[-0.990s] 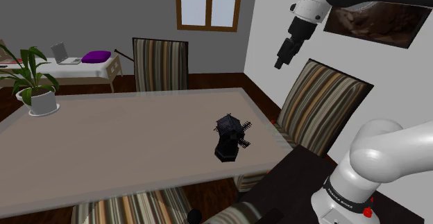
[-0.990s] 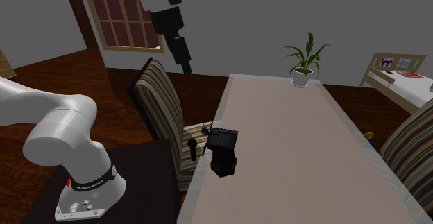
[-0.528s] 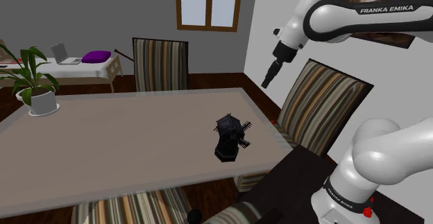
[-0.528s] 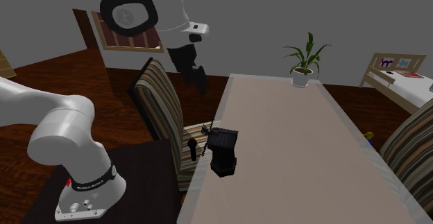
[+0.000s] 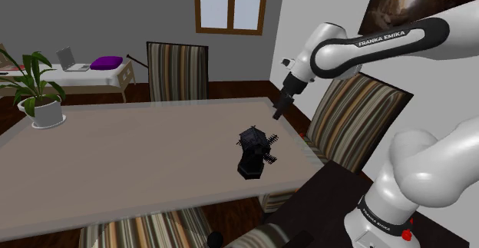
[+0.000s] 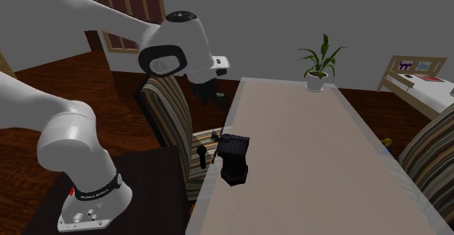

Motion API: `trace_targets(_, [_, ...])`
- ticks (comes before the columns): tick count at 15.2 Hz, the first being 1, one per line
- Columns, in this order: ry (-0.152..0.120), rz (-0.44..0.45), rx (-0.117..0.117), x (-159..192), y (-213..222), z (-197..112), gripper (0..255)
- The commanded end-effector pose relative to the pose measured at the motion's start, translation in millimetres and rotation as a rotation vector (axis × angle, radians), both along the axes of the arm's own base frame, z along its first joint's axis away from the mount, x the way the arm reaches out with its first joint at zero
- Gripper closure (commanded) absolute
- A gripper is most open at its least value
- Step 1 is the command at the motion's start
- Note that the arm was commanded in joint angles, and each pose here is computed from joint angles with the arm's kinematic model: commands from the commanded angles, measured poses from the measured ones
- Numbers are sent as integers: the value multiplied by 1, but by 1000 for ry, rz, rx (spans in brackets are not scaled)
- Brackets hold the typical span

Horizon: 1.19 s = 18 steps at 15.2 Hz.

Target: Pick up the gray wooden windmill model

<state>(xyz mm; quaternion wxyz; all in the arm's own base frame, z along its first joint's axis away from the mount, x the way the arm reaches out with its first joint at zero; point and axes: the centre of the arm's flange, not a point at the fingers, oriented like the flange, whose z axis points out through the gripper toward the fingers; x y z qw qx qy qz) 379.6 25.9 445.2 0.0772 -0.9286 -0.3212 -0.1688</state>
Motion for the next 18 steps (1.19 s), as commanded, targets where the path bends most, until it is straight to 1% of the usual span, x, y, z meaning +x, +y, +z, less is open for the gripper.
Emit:
trace_targets(1, [-23,70,6,11,7,-21,0])
trace_targets(10, [-105,374,42,50,50,-122,0])
trace_targets(11, [-109,387,44,52,53,-126,0])
trace_targets(18, [-109,387,44,52,53,-166,0])
